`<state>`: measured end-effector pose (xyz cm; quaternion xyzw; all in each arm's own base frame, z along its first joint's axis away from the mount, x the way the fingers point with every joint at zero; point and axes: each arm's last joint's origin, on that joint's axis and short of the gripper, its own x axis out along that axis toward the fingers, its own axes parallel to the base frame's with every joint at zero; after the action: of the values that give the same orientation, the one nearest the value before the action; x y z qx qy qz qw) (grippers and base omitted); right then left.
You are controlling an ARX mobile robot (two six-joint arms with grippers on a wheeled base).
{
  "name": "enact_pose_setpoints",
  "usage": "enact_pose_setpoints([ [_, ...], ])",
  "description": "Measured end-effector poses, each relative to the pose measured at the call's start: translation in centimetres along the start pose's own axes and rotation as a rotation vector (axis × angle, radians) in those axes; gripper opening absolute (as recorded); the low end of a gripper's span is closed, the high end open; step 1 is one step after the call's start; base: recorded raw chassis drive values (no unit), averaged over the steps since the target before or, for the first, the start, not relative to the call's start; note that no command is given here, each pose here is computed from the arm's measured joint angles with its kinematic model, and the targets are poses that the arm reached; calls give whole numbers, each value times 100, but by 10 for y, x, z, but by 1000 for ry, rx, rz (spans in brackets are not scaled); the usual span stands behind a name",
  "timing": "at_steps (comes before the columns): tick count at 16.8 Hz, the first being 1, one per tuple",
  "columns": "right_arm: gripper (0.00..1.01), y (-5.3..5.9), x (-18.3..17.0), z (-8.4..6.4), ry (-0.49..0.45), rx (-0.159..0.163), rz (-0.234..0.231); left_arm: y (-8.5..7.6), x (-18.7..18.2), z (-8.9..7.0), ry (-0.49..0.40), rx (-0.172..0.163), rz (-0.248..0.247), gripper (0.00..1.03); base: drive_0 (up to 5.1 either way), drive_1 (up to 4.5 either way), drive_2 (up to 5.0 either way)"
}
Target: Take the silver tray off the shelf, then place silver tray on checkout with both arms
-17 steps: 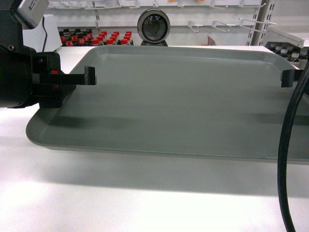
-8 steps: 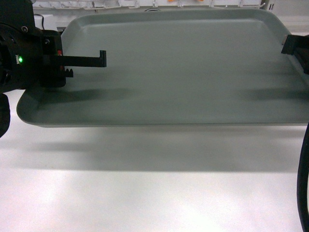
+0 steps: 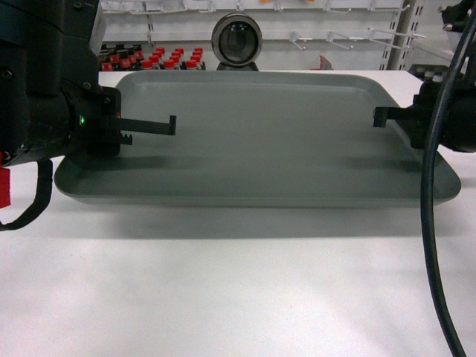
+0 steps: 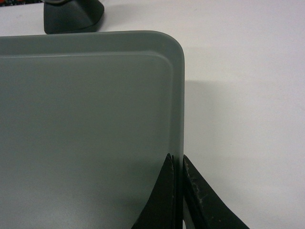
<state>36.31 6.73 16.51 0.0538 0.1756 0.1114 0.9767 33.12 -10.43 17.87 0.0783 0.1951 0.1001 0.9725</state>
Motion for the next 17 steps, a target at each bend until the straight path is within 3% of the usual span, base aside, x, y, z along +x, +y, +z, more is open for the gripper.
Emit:
enact_pose_setpoints([
  [1,2,2,7,-3,26,-5,-1,0,6,-6,28,21,10,4,11,431,-409],
  [3,2,4,16,-6,54,-11,-2,0,12,-11,59,32,15,4,11,431,-409],
  [8,2,13,35,-10,79,-24,-23,7,34,-15,83,39,13,4,11,431,-409],
  [17,2,12,50,-9,114,-59,-62,1,46,-17,91,43,-12,4,11,431,-409],
])
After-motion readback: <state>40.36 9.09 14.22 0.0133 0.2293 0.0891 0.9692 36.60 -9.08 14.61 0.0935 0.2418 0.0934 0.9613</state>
